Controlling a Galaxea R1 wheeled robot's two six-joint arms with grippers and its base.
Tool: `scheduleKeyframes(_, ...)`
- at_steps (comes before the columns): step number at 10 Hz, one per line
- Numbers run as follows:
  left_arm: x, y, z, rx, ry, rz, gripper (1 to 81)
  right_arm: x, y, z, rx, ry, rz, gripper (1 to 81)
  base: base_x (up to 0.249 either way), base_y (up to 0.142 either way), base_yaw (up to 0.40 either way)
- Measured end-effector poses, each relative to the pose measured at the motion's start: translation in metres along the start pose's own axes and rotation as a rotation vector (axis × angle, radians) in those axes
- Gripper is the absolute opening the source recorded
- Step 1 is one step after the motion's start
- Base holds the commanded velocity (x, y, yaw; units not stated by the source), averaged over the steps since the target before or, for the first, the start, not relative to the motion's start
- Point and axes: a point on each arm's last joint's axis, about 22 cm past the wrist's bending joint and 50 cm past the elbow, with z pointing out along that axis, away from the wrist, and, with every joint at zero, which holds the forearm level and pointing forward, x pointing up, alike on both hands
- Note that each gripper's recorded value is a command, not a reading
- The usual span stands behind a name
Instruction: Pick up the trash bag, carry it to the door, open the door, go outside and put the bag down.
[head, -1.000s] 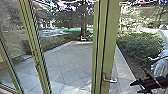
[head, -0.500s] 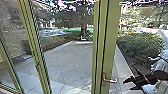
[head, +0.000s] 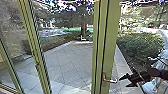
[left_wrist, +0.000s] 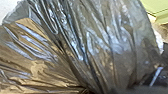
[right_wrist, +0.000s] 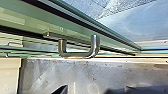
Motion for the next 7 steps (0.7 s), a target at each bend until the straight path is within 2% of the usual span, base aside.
scheduleKeyframes(5,0.0,-0.001,0.0,0.003,-0.001,-0.001,1.0,0.024,-0.01,0.033,-0.008,0.008,0.039,81.1,0.0,0.0,0.0)
scheduleKeyframes(7,0.0,0.0,0.0,0.002,-0.001,-0.001,1.0,0.025,-0.002,0.045,-0.02,0.004,0.087,81.1,0.0,0.0,0.0)
